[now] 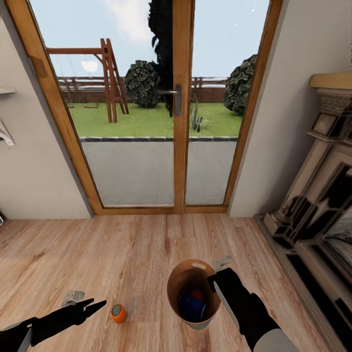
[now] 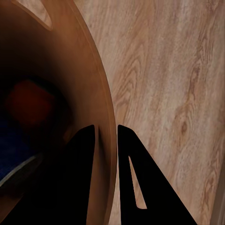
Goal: Put the three can of soda from the living room inside the tash can in the kitchen.
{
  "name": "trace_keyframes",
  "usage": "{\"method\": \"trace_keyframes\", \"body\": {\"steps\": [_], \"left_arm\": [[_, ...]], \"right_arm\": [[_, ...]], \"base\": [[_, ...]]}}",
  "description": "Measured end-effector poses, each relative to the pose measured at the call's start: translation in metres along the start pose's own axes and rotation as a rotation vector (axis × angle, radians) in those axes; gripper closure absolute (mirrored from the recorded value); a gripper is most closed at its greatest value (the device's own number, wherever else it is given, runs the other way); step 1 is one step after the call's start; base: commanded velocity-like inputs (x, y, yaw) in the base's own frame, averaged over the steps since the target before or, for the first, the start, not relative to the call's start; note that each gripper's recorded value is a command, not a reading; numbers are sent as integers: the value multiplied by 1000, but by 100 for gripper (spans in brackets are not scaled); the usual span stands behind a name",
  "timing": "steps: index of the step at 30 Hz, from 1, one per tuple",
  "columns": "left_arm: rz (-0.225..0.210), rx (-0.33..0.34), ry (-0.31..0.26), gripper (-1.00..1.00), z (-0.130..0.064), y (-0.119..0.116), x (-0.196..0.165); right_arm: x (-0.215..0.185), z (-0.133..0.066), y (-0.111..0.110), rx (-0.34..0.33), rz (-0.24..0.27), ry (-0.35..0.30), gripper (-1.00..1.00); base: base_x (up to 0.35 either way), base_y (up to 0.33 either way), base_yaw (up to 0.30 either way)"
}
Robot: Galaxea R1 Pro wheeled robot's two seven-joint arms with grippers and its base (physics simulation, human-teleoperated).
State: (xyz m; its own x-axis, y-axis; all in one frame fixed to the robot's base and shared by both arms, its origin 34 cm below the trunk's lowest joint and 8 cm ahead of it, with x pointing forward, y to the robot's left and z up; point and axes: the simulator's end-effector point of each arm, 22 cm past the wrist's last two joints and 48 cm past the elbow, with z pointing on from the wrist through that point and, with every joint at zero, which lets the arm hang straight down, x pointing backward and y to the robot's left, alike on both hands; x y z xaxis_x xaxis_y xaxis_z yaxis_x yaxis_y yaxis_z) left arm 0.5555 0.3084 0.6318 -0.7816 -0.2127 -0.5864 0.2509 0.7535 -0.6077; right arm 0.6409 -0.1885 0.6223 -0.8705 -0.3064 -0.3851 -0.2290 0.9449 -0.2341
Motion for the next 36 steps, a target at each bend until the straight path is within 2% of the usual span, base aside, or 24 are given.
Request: {"method": "trace_keyframes", "body": {"steps": [36], "left_arm": [[31,10,-36,-100,-6,-11,-18]], "right_arm": [[-17,-18,-7,13,6,-46,100]], "base": [[0,0,0]]}}
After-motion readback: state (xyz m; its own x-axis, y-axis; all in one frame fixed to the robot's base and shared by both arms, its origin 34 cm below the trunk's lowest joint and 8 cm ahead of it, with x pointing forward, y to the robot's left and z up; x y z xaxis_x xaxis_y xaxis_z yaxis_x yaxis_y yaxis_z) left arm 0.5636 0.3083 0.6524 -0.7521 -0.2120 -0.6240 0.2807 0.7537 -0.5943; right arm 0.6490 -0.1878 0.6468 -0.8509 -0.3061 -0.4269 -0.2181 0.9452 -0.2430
